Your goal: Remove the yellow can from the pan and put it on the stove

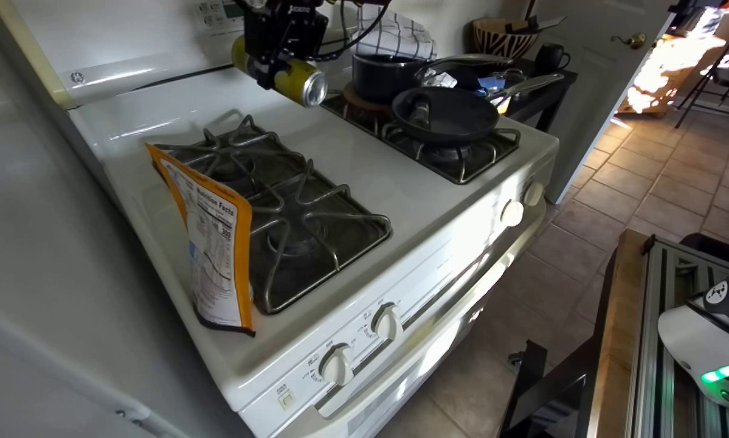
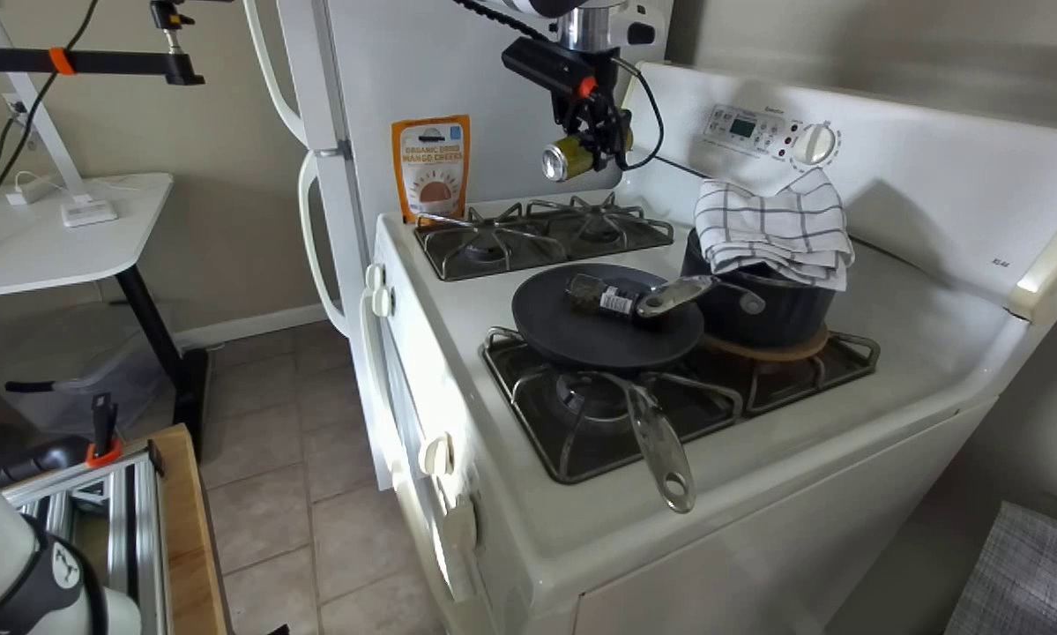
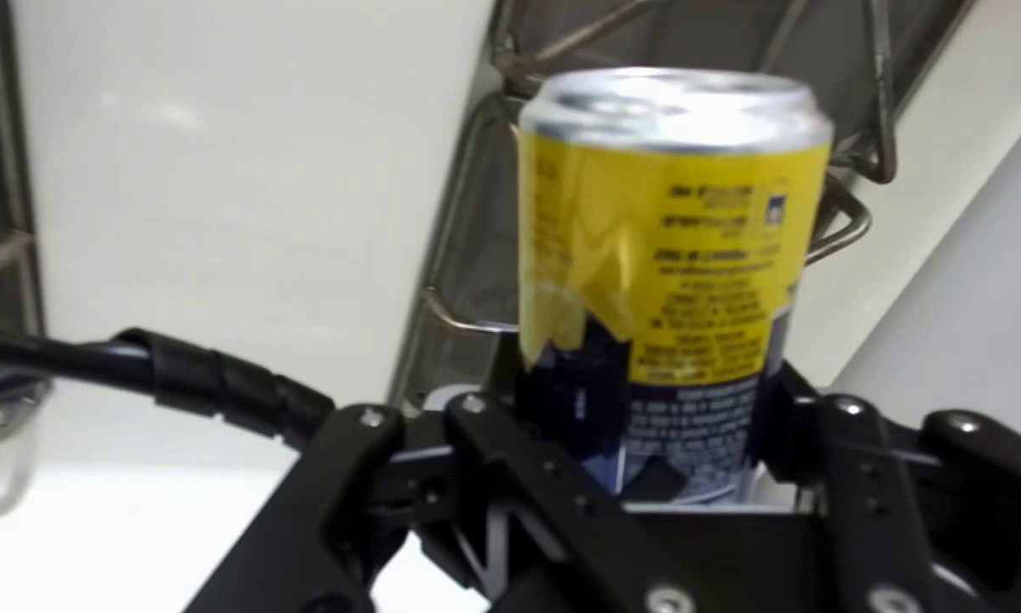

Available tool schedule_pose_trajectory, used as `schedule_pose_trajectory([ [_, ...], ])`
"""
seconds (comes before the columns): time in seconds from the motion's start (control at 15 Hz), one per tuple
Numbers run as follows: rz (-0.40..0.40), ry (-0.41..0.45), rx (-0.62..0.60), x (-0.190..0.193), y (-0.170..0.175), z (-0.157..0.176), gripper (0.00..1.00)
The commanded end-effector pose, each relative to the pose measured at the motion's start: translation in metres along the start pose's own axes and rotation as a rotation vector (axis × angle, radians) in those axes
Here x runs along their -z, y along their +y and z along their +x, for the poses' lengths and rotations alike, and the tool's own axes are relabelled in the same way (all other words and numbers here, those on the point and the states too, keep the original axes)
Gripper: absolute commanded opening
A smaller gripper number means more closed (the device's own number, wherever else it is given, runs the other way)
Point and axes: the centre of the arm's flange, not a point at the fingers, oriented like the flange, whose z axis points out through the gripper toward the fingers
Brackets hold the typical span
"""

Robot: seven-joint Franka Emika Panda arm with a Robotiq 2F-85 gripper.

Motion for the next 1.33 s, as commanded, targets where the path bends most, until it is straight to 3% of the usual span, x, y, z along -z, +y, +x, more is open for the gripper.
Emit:
schedule_pose_trajectory([
  [0.0,0.014,0.003,0.029,-0.004,-0.01,0.007,0.6],
  [0.2,0.026,0.006,0.055,-0.011,-0.018,0.017,0.6],
  [0.27,0.025,0.006,0.056,-0.011,-0.016,0.018,0.35],
  [0.47,0.066,0.031,0.041,-0.039,-0.028,0.041,0.35],
  [0.87,0.183,0.104,0.056,-0.098,-0.085,0.09,0.35],
  [1.27,0.309,0.08,0.014,-0.136,-0.129,0.106,0.35],
])
